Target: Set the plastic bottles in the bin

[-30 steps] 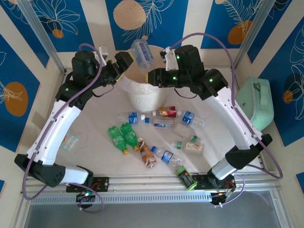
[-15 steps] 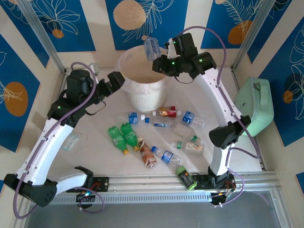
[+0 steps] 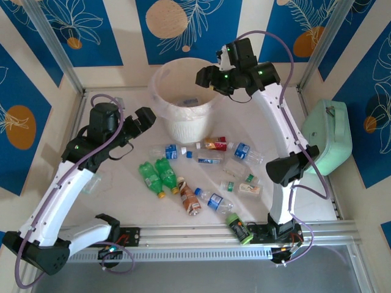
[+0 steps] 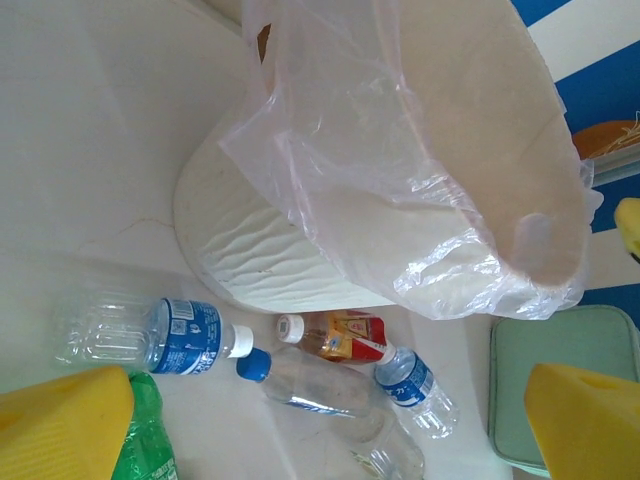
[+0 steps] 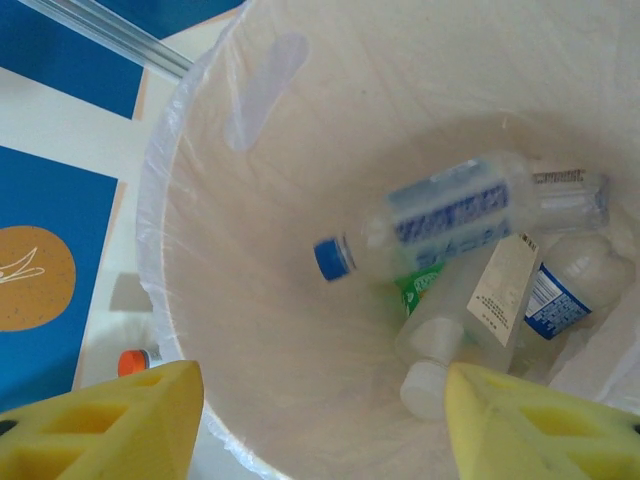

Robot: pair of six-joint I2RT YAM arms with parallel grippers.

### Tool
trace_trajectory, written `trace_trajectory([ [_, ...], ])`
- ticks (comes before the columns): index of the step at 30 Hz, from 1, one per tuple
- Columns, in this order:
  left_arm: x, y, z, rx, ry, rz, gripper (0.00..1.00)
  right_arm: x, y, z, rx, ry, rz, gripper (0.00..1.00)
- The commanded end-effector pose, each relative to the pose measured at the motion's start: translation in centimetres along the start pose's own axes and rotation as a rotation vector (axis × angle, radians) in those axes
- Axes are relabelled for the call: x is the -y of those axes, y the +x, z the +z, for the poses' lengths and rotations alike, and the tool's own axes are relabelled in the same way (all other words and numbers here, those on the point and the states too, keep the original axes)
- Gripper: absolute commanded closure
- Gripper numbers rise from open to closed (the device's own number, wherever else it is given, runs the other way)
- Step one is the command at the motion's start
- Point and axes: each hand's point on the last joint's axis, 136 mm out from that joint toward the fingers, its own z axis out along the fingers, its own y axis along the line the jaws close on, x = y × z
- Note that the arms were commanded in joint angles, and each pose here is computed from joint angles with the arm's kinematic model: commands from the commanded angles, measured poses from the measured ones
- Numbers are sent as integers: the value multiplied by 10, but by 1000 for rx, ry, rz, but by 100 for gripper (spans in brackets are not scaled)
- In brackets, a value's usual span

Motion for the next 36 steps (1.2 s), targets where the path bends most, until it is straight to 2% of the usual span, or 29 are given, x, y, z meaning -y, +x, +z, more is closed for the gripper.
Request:
trace_trajectory([
  [1,-2,1,0,2,0,-3,0,-16,0,-32,33,-35,-43,34],
  [4,-3,5,2,-16,1,6,3,-23,1,-54,72,-48,-68,33],
  [8,-27,12,0,-15,-71,-34,7,-24,14,-85,114,-54,-93,32],
  [15,-47,25,7,-51,-96,-97,14,10,68,-116,141,-6,-88,27],
  [22,-43,30,20,-88,-66,-113,17,96,143,-102,20,156,103,24],
  [26,-41,30,24,-92,-56,-114,17,142,174,-93,-58,258,214,21],
  [30,-41,31,25,-95,-55,-117,17,176,189,-84,-104,333,288,19],
  [33,-42,33,25,-100,-52,-122,17,205,193,-79,-130,391,409,19],
  [36,-43,34,26,-102,-52,-125,17,221,191,-74,-132,368,551,19],
])
